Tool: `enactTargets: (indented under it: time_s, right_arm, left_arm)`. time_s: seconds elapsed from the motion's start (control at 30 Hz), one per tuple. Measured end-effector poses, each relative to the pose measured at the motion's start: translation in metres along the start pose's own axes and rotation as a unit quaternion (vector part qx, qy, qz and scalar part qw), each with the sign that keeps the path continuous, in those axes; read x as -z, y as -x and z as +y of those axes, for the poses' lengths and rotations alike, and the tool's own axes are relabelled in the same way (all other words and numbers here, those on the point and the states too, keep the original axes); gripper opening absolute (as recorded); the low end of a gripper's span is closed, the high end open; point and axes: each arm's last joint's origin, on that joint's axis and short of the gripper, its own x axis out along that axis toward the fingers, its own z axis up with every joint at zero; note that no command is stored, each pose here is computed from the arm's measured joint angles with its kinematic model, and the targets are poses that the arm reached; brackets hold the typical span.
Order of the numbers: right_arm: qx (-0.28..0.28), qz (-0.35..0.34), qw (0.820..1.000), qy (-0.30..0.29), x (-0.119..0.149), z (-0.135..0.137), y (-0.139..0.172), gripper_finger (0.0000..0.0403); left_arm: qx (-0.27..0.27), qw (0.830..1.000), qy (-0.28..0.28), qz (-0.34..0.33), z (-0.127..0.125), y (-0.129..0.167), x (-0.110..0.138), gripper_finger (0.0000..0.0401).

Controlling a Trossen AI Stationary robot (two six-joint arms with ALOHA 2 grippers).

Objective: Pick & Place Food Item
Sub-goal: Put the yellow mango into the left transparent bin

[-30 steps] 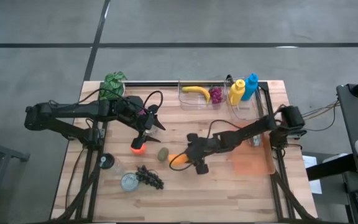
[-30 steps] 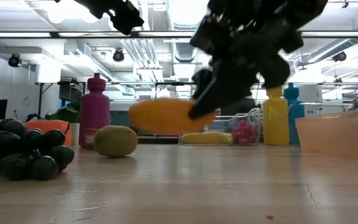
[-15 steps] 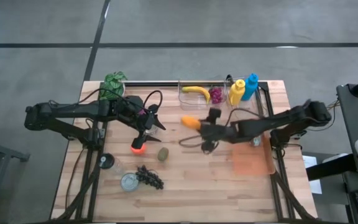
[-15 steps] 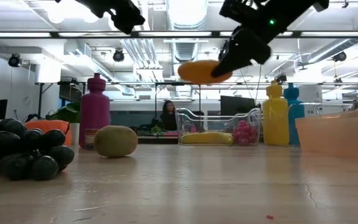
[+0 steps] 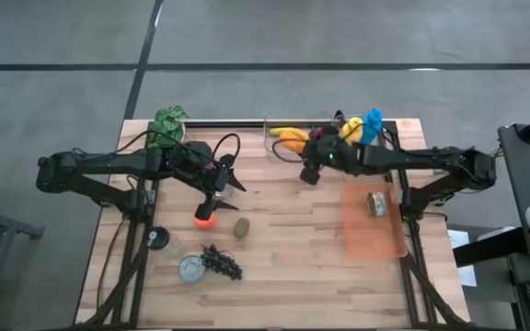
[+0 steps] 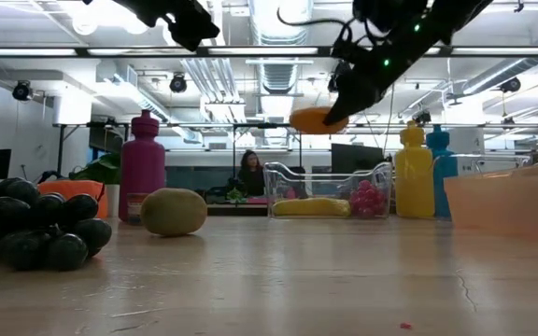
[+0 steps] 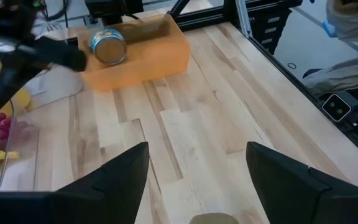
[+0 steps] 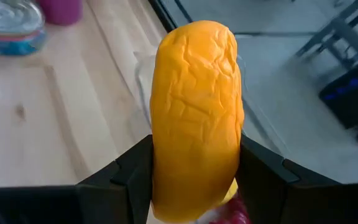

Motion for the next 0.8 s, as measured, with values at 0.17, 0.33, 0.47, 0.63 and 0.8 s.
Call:
enactTargets:
  time_s: [0.17, 0.33, 0.47, 0.63, 0.8]
  right_arm:
    - [-0.013, 0.012, 0.999, -0.026, 0.007, -0.021, -0.020, 0.0182]
    - [-0.018, 0.031, 0.998, -0.043, 0.014, -0.031, -0.041, 0.0182]
    - [-0.010, 0.050, 0.998, -0.047, 0.017, -0.036, -0.058, 0.0182]
    - [-0.026, 0.079, 0.995, -0.054, 0.027, -0.039, -0.080, 0.0182]
    - [-0.038, 0.099, 0.992, -0.061, 0.035, -0.042, -0.098, 0.0182]
  left_arm:
    - [-0.001, 1.000, -0.001, -0.003, 0.000, 0.000, -0.001, 0.0277]
    - [-0.002, 1.000, -0.002, -0.005, 0.000, 0.000, -0.001, 0.0270]
    - [-0.002, 1.000, -0.003, -0.006, 0.000, 0.000, -0.001, 0.0263]
    - [-0.002, 1.000, -0.003, -0.006, 0.000, 0.000, -0.001, 0.0257]
    - [-0.002, 1.000, -0.002, -0.005, 0.000, -0.001, 0.000, 0.0252]
